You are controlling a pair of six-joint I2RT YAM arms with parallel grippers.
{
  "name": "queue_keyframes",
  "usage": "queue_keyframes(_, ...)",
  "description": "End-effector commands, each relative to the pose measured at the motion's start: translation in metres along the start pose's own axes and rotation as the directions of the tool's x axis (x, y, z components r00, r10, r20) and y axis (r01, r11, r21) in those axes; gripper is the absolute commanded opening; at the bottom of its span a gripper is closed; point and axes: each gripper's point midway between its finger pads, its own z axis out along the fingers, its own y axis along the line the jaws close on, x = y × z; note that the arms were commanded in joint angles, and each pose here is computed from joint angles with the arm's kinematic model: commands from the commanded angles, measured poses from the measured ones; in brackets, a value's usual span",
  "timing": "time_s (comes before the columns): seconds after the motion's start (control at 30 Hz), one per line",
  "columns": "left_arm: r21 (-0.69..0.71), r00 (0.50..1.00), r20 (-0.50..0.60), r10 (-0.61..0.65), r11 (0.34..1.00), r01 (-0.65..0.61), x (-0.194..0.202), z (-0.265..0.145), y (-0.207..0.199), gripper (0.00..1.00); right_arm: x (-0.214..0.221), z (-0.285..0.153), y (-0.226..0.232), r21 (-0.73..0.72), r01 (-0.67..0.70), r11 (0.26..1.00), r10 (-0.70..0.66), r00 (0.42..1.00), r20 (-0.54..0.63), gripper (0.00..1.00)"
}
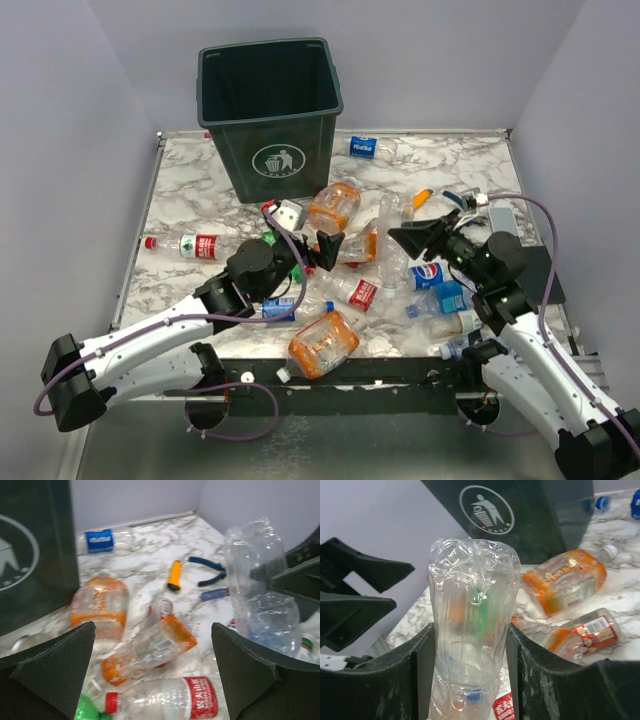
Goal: Put the plastic bottles in the bin
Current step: Pick up the plastic bottle at the center of the board.
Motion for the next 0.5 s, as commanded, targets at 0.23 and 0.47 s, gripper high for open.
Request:
queue_keyframes(0.23, 0.592, 0.981, -0.110, -0.157, 0.783, 0.191, 0.020, -0.020, -0.118, 0.99, -0.042, -0.027, 0.063, -0.356, -0.235, 0.905, 0.326, 0.919, 0.222, 0.43)
queue_keyframes(0.47, 0.664, 0.956, -0.116, -0.268, 0.695, 0.275, 0.009, -0.038, -0.129, 0.99, -0.059, -0.034, 0.063, -0.357, -0.205, 0.911, 0.323, 0.895, 0.309, 0.42)
